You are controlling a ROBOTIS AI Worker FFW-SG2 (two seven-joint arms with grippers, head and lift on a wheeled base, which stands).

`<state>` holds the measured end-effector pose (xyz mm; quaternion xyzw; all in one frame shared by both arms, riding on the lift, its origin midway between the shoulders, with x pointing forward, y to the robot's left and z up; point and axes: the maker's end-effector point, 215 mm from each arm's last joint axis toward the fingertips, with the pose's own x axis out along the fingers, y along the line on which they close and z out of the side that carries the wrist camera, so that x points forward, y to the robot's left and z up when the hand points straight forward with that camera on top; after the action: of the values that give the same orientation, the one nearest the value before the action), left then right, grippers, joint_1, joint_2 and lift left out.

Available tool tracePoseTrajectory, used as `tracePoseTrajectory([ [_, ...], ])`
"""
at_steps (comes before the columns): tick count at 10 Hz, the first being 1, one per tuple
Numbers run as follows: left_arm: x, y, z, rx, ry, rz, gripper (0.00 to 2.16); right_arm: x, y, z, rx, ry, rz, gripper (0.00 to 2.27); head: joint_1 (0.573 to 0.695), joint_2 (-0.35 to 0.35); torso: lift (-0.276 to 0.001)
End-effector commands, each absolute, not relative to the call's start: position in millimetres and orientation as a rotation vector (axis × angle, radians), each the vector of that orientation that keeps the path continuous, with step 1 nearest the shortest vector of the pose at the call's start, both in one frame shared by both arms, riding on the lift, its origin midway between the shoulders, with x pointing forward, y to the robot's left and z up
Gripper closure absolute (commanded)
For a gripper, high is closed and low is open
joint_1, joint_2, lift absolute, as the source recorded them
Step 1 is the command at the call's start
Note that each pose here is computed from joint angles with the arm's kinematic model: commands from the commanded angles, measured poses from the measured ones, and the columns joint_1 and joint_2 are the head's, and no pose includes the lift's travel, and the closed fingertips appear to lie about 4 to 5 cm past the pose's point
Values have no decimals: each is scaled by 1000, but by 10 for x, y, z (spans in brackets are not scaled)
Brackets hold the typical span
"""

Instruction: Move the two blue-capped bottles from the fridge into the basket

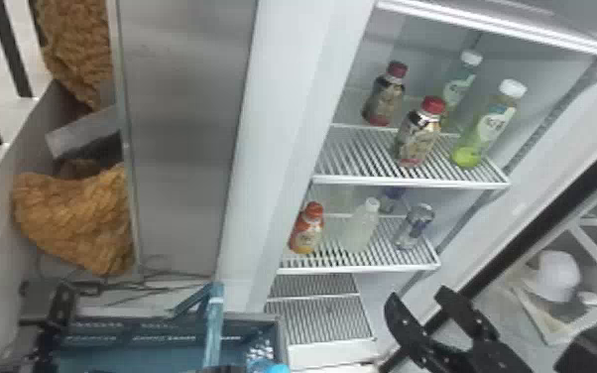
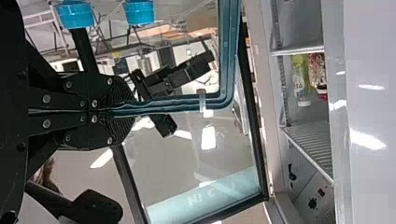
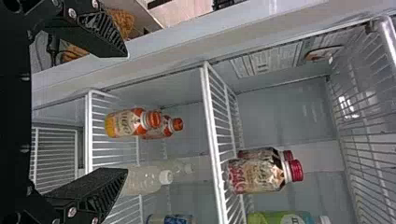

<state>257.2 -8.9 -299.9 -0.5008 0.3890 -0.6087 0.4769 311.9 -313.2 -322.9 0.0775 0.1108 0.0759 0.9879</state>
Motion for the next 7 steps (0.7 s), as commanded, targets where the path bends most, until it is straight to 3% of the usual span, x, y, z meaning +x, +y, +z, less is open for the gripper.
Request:
tracePoseTrajectory([
  [1, 2556, -99, -2999, -1228, 952, -1489, 1142, 3027, -3196, -3290, 144, 220, 153, 144, 695, -350, -76],
  [7, 2524, -101, -3012, -1244, 955, -1486, 1142, 2816, -3382, -3116, 94, 81, 135, 139, 695, -350, -76],
])
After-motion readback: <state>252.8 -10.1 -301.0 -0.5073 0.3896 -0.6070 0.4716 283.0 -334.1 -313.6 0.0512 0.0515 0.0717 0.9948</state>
